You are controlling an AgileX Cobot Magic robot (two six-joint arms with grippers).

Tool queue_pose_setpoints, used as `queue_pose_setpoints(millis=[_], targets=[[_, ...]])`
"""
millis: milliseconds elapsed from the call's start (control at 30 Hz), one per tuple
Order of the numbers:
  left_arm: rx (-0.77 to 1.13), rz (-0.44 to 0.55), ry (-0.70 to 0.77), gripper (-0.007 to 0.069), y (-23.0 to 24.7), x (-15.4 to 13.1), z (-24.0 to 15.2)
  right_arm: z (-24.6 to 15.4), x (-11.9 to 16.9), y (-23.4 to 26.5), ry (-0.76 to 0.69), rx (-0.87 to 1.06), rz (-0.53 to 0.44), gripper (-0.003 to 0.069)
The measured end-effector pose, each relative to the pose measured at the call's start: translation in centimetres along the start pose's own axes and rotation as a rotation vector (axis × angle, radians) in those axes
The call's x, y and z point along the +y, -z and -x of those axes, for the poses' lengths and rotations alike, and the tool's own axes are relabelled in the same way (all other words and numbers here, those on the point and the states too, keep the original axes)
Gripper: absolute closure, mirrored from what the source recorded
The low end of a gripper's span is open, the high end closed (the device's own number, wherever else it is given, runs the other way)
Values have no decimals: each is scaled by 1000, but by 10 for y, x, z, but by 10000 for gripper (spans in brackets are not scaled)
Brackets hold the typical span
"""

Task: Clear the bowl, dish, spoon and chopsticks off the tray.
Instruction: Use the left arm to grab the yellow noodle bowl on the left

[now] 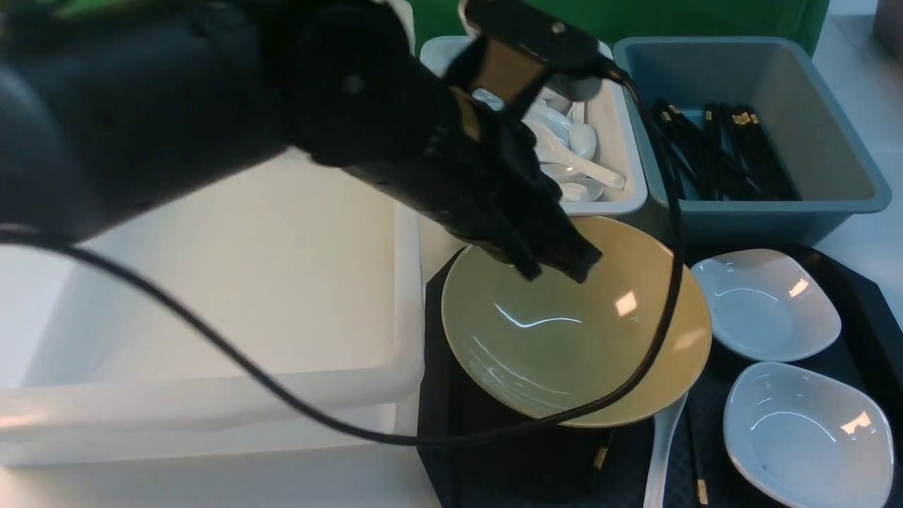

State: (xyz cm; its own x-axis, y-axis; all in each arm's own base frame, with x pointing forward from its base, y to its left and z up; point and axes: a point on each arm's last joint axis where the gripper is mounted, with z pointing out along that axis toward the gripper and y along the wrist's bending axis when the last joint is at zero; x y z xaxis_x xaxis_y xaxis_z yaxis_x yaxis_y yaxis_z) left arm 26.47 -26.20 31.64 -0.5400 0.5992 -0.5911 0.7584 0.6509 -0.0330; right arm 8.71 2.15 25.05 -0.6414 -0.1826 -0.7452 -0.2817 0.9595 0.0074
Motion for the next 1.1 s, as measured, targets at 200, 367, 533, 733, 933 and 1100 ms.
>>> queue_pose_setpoints(millis=[200, 367, 533, 733, 933, 1100], targets=[[233, -43, -27, 634, -68, 4, 4, 0, 0, 0, -2, 1, 2, 626], [363, -101, 4, 634, -114, 3, -5, 1, 0, 0, -6, -6, 3, 624], [396, -235, 48, 634, -121, -9, -9, 3, 0, 0, -8, -31, -4, 624], [361, -441, 40, 634, -115, -32, -4, 4, -1, 0, -11, -42, -6, 624], [349, -530, -41, 634, -109, -51, -2, 4, -1, 0, -11, -42, -6, 621], [304, -456, -111, 634, -94, -39, 11, 4, -1, 0, -11, -43, -6, 620]])
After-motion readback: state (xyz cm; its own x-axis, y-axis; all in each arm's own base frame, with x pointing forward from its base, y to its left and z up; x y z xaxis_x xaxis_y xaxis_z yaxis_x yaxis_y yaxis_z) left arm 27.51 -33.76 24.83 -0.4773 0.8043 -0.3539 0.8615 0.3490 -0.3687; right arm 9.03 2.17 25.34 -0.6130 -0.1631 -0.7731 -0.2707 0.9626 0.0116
